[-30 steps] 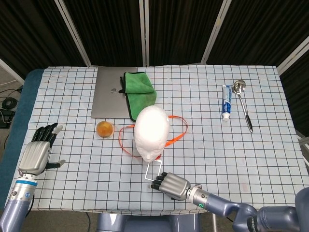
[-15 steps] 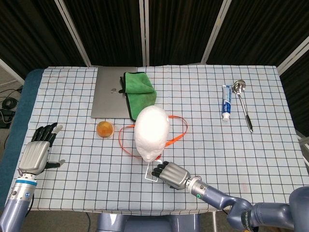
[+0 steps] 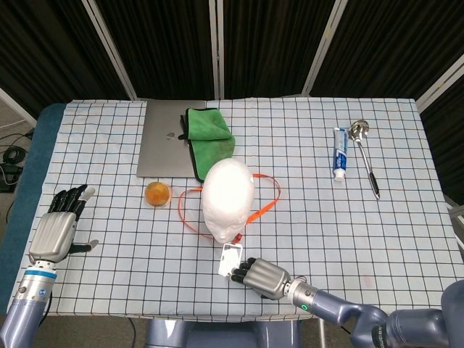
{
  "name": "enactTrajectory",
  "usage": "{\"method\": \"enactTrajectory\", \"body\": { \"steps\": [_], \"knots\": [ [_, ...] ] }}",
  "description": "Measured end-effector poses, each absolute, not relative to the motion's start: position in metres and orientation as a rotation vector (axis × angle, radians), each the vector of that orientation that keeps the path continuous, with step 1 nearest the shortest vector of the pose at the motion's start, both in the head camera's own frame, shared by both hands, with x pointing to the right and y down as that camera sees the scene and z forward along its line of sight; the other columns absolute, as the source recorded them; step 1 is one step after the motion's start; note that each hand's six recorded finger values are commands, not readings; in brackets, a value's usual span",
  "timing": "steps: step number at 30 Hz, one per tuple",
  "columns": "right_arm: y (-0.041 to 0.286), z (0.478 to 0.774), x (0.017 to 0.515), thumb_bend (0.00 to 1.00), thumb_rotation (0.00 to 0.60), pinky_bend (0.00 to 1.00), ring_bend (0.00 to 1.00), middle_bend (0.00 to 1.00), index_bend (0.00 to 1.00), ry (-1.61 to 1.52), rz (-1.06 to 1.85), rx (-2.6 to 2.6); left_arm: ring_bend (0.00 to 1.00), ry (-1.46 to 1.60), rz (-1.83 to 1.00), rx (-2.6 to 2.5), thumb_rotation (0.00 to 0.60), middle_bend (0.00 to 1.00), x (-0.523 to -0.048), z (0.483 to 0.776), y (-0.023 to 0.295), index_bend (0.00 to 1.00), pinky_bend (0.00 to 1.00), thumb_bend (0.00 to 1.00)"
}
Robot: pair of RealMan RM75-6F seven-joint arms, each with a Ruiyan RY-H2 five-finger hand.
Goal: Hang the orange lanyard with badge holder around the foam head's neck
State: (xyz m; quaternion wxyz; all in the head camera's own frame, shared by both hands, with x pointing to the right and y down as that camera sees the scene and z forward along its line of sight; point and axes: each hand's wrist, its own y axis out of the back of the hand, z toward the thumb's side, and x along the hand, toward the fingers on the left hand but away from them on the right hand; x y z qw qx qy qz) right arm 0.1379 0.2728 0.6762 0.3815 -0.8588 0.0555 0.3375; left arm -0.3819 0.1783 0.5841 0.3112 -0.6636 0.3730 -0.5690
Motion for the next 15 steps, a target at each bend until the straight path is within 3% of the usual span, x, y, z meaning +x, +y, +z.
{"method": "enactTrajectory", "body": {
  "steps": [15],
  "knots": [
    [0.3,0.664,0.172,1.0,0.6,0.28,0.21,0.23,0.19,0.263,0.851,-2.186,0.0,0.979,-1.505,-1.75,0.6,0.0,-0.381,0.585,0.179,0.0,0.0,0.0]
  ]
}}
